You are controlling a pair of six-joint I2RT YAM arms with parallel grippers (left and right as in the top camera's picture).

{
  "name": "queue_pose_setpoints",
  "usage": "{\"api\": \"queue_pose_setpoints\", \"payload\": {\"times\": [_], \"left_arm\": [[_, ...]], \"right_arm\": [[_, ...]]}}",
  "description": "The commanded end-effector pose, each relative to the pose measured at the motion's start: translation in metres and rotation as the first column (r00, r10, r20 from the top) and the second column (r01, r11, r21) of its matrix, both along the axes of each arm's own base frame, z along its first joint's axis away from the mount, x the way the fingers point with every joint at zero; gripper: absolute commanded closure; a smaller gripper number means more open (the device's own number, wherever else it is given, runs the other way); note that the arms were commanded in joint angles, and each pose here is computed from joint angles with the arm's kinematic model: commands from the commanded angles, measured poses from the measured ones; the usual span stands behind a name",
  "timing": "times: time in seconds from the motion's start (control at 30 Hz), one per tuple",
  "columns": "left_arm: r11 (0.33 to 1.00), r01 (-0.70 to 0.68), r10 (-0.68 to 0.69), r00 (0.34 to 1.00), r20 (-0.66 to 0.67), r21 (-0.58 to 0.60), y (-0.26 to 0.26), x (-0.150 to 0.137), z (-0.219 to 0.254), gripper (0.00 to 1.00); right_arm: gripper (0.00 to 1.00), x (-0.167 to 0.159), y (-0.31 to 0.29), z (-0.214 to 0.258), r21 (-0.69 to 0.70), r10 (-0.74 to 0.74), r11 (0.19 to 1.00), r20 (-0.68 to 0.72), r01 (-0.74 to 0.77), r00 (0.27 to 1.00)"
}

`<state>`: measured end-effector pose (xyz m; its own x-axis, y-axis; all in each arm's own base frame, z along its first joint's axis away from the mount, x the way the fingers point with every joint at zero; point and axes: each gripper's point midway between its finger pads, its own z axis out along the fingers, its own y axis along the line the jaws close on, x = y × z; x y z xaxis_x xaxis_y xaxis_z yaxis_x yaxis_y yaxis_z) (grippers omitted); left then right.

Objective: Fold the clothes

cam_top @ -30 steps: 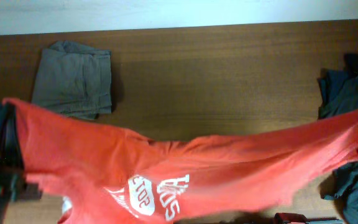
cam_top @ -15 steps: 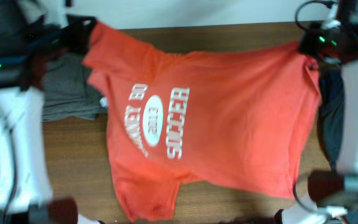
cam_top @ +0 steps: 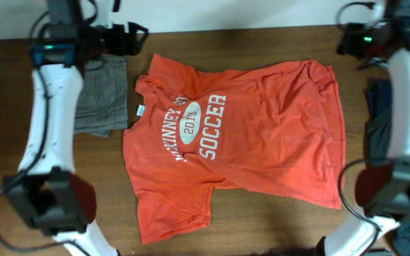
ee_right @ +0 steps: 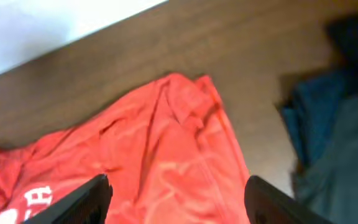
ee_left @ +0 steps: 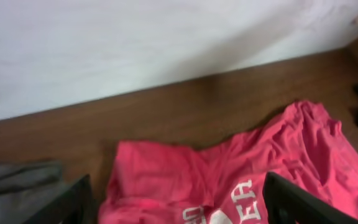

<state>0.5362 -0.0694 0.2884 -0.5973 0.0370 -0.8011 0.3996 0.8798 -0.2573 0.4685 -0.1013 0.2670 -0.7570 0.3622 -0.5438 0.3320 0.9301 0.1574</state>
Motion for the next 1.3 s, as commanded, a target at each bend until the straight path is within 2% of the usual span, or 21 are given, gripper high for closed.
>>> {"api": "queue_pose_setpoints", "payload": {"times": [0.0, 0.07, 0.13, 0.17, 0.3, 0.4, 0.43, 0.57, 0.63, 0.7, 0.8, 0.9, 1.03, 1.13, 1.27], "left_arm": [[0.999, -0.023, 0.016, 0.976, 0.217, 0.029, 0.014, -0.056, 0.117, 0.13], [0.997, -0.045, 0.027, 0.968, 0.248, 0.067, 0.018, -0.088, 0.142, 0.13], [0.991, -0.088, 0.061, 0.967, 0.248, 0.099, 0.024, -0.111, 0.151, 0.02], [0.988, -0.11, 0.081, 0.968, 0.239, 0.11, 0.028, -0.124, 0.155, 0.01], [0.982, -0.129, 0.102, 0.978, 0.181, 0.139, 0.031, -0.159, 0.151, 0.01], [0.974, -0.142, 0.134, 0.989, 0.058, 0.179, 0.038, -0.174, 0.125, 0.01], [0.968, -0.141, 0.158, 0.985, -0.065, 0.209, 0.042, -0.185, 0.098, 0.01], [0.959, -0.11, 0.191, 0.932, -0.308, 0.262, 0.049, -0.202, 0.042, 0.01], [0.962, -0.089, 0.197, 0.883, -0.426, 0.26, 0.049, -0.207, 0.013, 0.02], [0.966, -0.06, 0.194, 0.81, -0.554, 0.25, 0.046, -0.213, -0.028, 0.09], [0.969, -0.014, 0.186, 0.698, -0.692, 0.247, 0.046, -0.22, -0.097, 0.11], [0.971, 0.011, 0.182, 0.619, -0.764, 0.24, 0.045, -0.231, -0.151, 0.11], [0.972, 0.003, 0.198, 0.536, -0.821, 0.236, 0.044, -0.247, -0.212, 0.11], [0.972, 0.006, 0.2, 0.498, -0.844, 0.234, 0.043, -0.258, -0.252, 0.11], [0.974, -0.009, 0.206, 0.467, -0.86, 0.228, 0.041, -0.267, -0.282, 0.25]], "right_arm": [[0.26, -0.048, 0.0, 0.08, 0.021, 0.006, 1.0, 0.151, -0.009, 0.989], [0.22, -0.075, 0.005, 0.095, 0.046, 0.003, 0.999, 0.156, -0.01, 0.988], [0.19, -0.099, 0.012, 0.103, 0.057, -0.004, 0.998, 0.142, -0.004, 0.99], [0.18, -0.109, 0.015, 0.105, 0.061, -0.005, 0.998, 0.131, -0.003, 0.991], [0.17, -0.141, 0.027, 0.094, 0.11, -0.025, 0.994, 0.025, 0.022, 0.999], [0.17, -0.159, 0.033, 0.075, 0.144, -0.023, 0.989, -0.09, 0.036, 0.996], [0.17, -0.166, 0.035, 0.064, 0.161, -0.021, 0.986, -0.148, 0.045, 0.989], [0.17, -0.167, 0.036, 0.039, 0.181, -0.017, 0.982, -0.22, 0.058, 0.975], [0.17, -0.165, 0.035, 0.016, 0.194, -0.013, 0.979, -0.266, 0.067, 0.964], [0.18, -0.159, 0.033, -0.027, 0.215, -0.018, 0.972, -0.328, 0.094, 0.944], [0.21, -0.159, 0.032, -0.107, 0.24, -0.045, 0.958, -0.419, 0.159, 0.907], [0.21, -0.158, 0.03, -0.161, 0.234, -0.056, 0.957, -0.437, 0.173, 0.898], [0.24, -0.139, 0.023, -0.198, 0.216, -0.059, 0.966, -0.363, 0.145, 0.93], [0.36, -0.118, 0.016, -0.213, 0.197, -0.048, 0.974, -0.295, 0.11, 0.954], [0.45, -0.109, 0.011, -0.227, 0.172, -0.008, 0.983, -0.285, 0.059, 0.959]]}}
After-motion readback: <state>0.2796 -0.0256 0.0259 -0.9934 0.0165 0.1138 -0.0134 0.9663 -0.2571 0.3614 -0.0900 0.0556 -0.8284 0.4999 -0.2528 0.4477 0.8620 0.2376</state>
